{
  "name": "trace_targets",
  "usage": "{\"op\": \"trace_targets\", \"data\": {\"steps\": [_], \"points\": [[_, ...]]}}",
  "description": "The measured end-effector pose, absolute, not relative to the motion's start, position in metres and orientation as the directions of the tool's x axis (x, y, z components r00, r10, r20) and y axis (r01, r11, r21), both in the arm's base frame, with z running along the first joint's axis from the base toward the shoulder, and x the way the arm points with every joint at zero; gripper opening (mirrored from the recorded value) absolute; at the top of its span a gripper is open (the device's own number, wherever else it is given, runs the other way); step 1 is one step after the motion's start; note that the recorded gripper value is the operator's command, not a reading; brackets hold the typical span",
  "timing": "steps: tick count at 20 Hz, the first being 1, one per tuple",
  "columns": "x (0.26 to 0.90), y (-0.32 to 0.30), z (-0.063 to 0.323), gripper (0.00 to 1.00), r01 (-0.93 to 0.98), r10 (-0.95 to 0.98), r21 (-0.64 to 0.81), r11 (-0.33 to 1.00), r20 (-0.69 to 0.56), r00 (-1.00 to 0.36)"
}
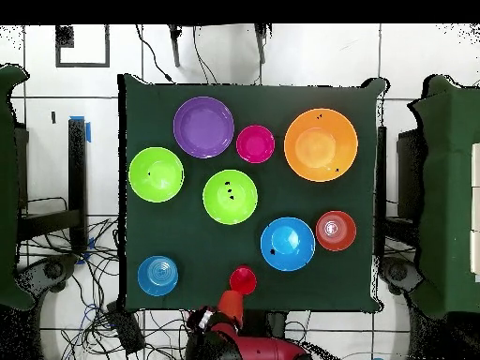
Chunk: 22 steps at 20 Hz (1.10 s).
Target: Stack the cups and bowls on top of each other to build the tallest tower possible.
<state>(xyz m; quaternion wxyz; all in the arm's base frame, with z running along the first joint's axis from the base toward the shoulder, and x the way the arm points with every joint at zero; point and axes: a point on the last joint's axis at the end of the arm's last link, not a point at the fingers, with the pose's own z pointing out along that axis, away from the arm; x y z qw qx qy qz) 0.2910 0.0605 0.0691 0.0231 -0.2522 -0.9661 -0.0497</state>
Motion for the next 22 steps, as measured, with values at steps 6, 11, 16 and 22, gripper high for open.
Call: {"op": "trace_targets", "data": {"steps": [6,11,16,22], "points": [[0.282,0.062,0.062,0.00,0.491,0.485,0.083,0.867,0.081,-0.871],[0.277,0.060,0.059,0.00,0.499,0.492,0.072,0.864,0.090,-0.866],[0.272,0.060,0.057,0.00,0.500,0.493,0.061,0.864,0.104,-0.864],[0.269,0.061,0.054,0.00,0.500,0.492,0.057,0.864,0.116,-0.863]]}}
